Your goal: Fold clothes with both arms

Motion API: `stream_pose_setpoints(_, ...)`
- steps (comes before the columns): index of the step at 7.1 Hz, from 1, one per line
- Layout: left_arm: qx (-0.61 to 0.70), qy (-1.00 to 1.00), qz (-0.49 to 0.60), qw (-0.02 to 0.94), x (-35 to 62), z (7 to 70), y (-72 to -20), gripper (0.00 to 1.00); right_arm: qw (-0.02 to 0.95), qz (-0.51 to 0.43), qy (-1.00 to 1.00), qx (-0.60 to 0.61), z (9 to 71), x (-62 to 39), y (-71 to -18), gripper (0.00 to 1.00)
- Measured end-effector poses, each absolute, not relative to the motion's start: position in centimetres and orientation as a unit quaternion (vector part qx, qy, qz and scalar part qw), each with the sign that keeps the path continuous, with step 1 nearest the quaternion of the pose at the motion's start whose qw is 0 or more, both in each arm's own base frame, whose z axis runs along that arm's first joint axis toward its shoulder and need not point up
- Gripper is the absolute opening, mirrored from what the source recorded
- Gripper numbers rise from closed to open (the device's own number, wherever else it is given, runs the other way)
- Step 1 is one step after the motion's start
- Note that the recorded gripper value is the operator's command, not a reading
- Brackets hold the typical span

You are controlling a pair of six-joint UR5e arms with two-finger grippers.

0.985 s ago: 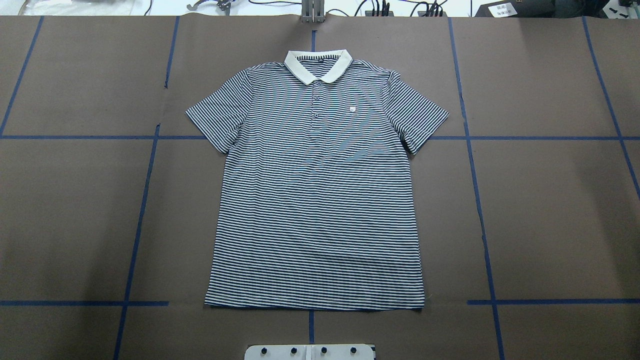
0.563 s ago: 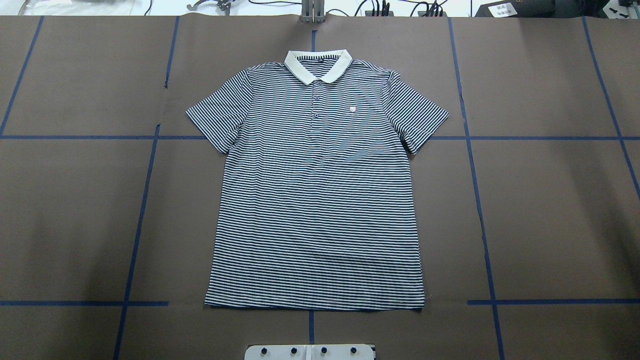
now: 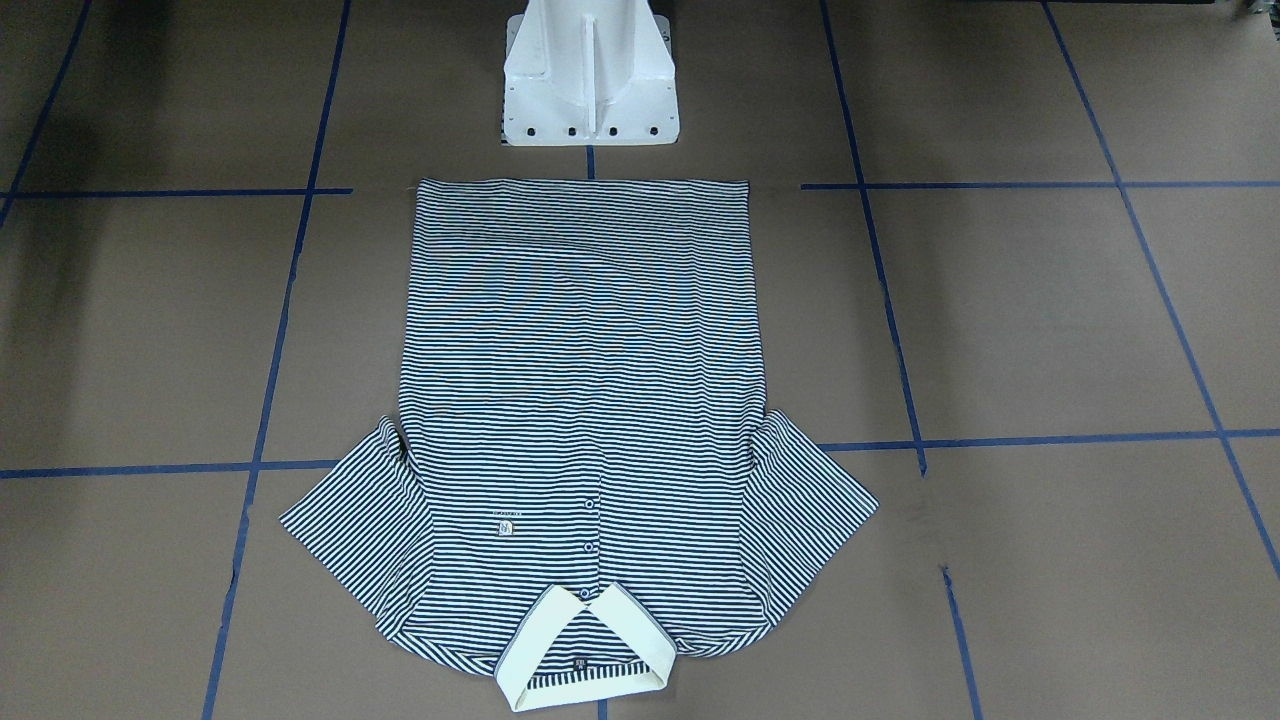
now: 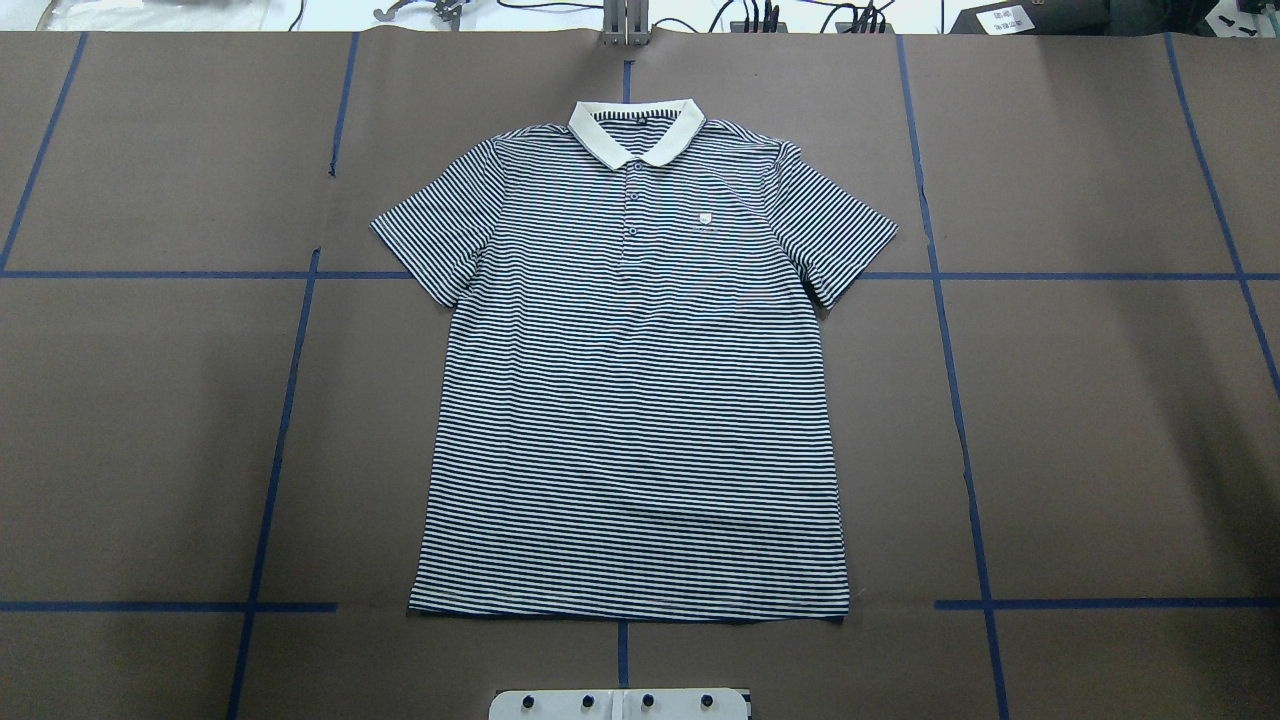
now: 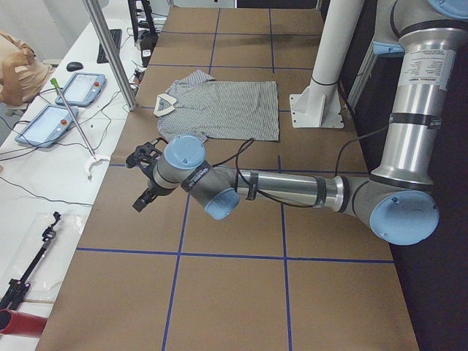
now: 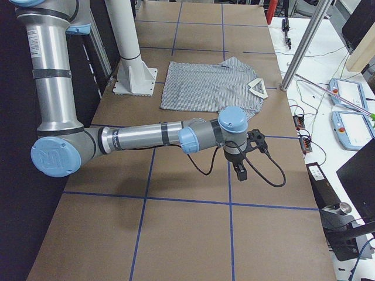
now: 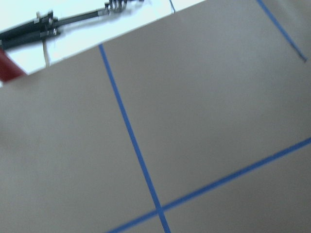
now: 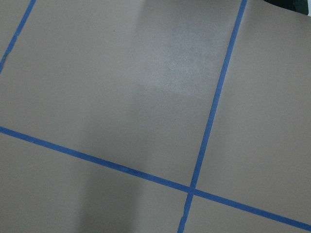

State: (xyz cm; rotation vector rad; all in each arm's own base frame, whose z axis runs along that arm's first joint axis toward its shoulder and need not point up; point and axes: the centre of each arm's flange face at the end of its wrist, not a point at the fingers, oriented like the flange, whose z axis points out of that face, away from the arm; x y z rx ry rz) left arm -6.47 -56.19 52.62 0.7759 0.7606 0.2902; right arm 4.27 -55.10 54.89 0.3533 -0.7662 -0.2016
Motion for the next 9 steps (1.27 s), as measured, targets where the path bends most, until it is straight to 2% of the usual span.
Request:
stream_pose_setpoints(3, 0.364, 0.416, 0.182, 0.813, 0.7, 51.5, -56.5, 0.99, 0.895, -0.059, -0.407, 0.174, 51.8, -3.2, -58.3, 0.99)
stream_pose_setpoints(4, 0.347, 0.435, 0.171, 0.813, 3.6, 50.4, -57.1, 0.83, 0.889, -0.028, -0.422, 0.177, 50.8, -6.9, -58.7, 0.91)
stream_pose_setpoints(5, 0.333, 0.447, 0.152, 0.817, 6.2, 49.3, -57.7, 0.78, 0.884, 0.01, -0.433, 0.178, 49.1, -11.1, -59.3, 0.83)
stream_pose_setpoints(7, 0.315, 0.465, 0.106, 0.821, 11.1, 47.4, -58.3, 0.78, 0.88, 0.084, -0.431, 0.178, 44.6, -21.8, -61.3, 0.67)
stream_pose_setpoints(8, 0.311, 0.472, 0.094, 0.819, 12.9, 46.9, -58.1, 0.79, 0.881, 0.107, -0.423, 0.183, 43.2, -26.9, -62.1, 0.62)
stream_pose_setpoints(9, 0.308, 0.477, 0.09, 0.818, 14.1, 46.7, -57.9, 0.8, 0.882, 0.113, -0.417, 0.187, 42.5, -30.6, -62.1, 0.62)
